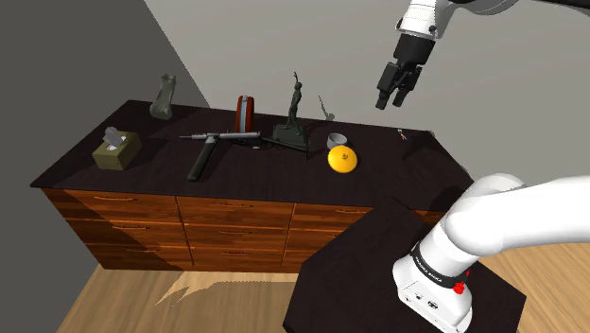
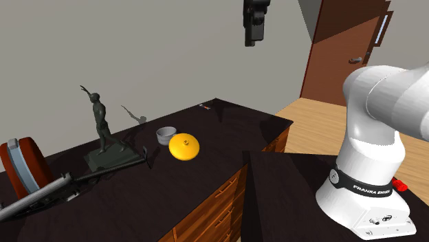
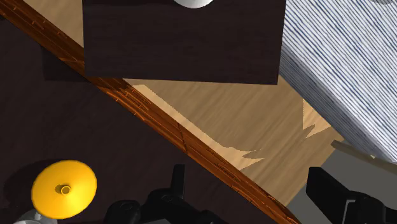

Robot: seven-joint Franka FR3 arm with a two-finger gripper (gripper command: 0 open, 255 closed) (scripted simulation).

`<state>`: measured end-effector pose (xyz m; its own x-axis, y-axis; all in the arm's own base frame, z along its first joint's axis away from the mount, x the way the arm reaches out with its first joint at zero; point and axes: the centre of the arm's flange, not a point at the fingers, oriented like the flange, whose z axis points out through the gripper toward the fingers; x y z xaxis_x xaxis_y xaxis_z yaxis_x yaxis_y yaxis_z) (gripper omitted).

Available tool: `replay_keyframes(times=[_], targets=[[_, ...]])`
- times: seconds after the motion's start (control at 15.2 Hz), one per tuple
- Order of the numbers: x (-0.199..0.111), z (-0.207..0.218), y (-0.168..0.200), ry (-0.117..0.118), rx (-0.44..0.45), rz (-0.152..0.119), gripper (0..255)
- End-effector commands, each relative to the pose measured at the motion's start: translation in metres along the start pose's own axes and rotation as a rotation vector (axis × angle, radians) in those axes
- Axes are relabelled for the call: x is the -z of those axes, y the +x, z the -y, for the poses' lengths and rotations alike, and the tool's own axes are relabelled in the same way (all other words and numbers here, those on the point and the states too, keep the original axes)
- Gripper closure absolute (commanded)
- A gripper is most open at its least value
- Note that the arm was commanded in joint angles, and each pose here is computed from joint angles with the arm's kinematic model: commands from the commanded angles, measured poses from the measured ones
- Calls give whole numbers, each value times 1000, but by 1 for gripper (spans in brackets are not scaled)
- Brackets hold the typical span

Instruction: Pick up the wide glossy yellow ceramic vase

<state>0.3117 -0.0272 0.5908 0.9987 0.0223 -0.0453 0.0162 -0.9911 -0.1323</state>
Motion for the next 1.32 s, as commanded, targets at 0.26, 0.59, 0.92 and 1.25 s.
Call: replay_keyframes(times=[0.26, 0.59, 0.92, 1.25], targets=[[-34, -20, 36, -33, -25, 22, 0], [-76, -47, 78, -75, -55, 50, 0], [-119, -78, 119, -117, -86, 77, 0], [-161, -111, 157, -159, -117, 105, 0]])
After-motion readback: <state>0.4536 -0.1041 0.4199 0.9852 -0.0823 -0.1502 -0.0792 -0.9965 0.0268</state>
